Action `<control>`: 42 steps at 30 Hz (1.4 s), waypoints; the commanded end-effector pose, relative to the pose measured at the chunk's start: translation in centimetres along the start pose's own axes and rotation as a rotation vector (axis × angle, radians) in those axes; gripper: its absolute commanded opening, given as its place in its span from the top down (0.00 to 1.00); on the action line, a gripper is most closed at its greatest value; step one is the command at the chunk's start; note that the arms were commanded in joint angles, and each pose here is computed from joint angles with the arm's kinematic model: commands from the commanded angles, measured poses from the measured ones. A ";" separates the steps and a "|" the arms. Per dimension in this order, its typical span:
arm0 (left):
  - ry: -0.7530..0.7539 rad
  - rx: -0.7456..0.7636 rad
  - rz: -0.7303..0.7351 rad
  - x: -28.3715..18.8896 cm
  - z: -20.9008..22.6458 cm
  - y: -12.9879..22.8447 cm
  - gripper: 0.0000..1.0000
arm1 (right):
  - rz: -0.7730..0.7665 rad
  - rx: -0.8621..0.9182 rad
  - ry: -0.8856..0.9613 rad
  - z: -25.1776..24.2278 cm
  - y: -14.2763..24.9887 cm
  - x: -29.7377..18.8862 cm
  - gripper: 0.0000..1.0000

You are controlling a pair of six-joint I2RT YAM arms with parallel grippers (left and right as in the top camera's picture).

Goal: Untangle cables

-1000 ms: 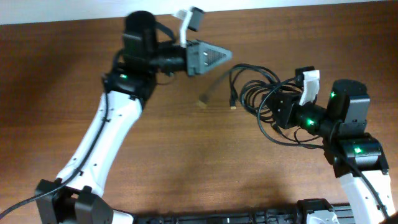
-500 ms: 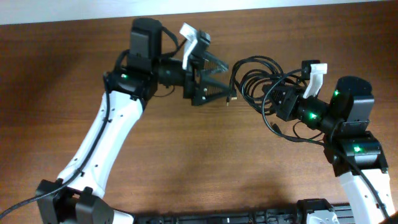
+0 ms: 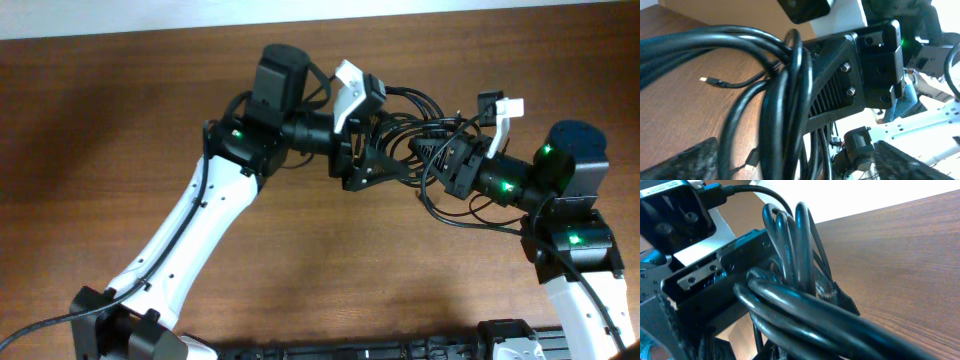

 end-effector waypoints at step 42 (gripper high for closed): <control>-0.275 0.348 0.108 2.1 1.5 1.4 1.00 | -0.115 0.596 0.345 -4.7 0.5 -1.0 0.21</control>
Point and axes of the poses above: each gripper's point midway between its finger pads, its own x axis out along the fingers, its own z axis along the line the jaws close on, y = z × x, the point moved 4 cm from there along -x, back along the fingers, and after that the axes turned 14 degrees about -x, right-handed, at the moved point
